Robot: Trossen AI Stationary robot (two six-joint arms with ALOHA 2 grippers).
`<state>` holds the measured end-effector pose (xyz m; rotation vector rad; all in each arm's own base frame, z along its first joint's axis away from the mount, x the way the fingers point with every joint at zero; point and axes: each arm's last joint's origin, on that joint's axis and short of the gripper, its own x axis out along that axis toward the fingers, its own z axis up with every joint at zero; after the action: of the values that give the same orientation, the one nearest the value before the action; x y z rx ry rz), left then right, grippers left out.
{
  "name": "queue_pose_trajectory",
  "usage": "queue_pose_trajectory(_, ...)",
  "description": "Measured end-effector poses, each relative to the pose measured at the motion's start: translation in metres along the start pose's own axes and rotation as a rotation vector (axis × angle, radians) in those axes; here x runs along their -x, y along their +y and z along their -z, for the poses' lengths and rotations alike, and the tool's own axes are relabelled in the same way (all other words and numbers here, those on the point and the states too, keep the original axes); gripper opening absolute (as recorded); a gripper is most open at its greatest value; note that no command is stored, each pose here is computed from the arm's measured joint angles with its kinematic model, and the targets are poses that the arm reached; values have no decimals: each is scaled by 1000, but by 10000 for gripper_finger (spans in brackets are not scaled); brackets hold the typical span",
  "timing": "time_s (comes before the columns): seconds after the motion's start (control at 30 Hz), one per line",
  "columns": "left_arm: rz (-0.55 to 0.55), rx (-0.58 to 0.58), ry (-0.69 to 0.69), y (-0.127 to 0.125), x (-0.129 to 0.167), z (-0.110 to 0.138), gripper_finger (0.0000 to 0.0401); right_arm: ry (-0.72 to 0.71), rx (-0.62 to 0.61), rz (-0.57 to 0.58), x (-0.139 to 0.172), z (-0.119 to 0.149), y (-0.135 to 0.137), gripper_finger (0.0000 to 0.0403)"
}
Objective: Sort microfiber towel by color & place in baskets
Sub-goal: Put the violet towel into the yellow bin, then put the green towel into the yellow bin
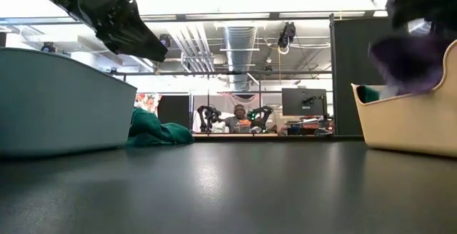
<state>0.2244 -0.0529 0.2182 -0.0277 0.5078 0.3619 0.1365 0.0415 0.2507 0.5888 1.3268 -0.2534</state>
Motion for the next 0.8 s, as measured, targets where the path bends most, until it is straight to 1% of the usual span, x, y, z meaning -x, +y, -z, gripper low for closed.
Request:
queue_pose_trajectory(0.1,0,0,0,0,0,0,231,78,-12,-31,-36,-8,8,23)
queue_pose_trajectory(0.17,1,-1,0,0,0,0,231,168,15,-33,-56,-10,11,28)
queue_pose_trajectory(0.2,8,-6,3,0,0,0,231,209,25,-22,-63,-11,12,33)
queue_pose_trajectory(0.3,32,-28,5,0,1,-1,231,309,45,61,-84,-13,12,54)
queue_pose_trajectory(0.43,35,-42,4,1,6,-8,231,365,69,108,-99,-17,15,98)
queue_pose_trajectory(0.5,32,-49,13,1,10,-14,231,381,76,120,-101,-18,16,124)
queue_pose_trajectory(0.6,24,-67,39,2,14,-22,231,395,81,132,-91,-22,22,165)
queue_pose_trajectory(0.7,23,-82,48,2,18,-31,231,395,76,139,-70,-25,27,201)
queue_pose_trajectory(0.8,32,-127,37,0,21,-37,231,328,91,157,-45,-29,33,230)
